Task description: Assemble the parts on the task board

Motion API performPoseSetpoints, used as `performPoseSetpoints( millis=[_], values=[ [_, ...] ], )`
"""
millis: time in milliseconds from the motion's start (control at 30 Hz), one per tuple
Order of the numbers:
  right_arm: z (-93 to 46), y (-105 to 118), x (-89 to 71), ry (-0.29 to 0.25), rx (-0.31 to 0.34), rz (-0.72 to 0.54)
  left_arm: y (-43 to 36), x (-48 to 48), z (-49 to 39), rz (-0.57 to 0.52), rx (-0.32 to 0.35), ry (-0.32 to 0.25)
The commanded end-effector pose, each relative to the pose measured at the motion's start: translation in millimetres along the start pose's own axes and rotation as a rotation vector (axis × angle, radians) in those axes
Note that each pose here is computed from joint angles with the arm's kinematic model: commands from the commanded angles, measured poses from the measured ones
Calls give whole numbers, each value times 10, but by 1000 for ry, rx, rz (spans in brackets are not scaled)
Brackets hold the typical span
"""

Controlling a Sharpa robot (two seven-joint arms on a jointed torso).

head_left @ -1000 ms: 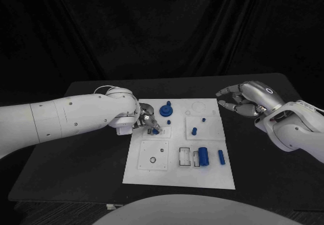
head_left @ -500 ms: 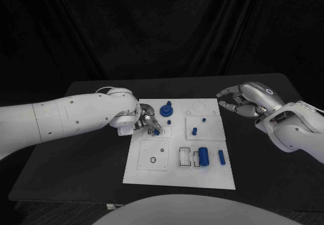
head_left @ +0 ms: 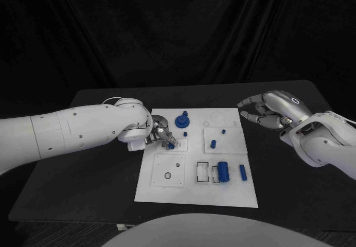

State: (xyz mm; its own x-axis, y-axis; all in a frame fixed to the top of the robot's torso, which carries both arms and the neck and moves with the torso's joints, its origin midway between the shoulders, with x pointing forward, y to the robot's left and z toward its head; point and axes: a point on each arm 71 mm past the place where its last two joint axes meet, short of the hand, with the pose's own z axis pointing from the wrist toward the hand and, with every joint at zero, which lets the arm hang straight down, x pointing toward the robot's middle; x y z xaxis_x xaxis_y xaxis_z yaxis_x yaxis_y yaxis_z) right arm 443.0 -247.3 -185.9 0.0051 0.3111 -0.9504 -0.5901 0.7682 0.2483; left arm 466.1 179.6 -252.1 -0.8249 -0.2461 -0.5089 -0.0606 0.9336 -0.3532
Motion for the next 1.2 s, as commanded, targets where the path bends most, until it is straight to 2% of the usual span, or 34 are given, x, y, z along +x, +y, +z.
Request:
performPoseSetpoints(
  millis=[33,600,1200],
  values=[
    [-9,-22,11,6,22,0,12,8,-1,2,3,-26],
    [-10,-31,30,11,26,0,41,-43,10,-11,5,-59],
    [-15,-39,67,21,34,7,39,-63,45,-4,6,-50]
  ],
)
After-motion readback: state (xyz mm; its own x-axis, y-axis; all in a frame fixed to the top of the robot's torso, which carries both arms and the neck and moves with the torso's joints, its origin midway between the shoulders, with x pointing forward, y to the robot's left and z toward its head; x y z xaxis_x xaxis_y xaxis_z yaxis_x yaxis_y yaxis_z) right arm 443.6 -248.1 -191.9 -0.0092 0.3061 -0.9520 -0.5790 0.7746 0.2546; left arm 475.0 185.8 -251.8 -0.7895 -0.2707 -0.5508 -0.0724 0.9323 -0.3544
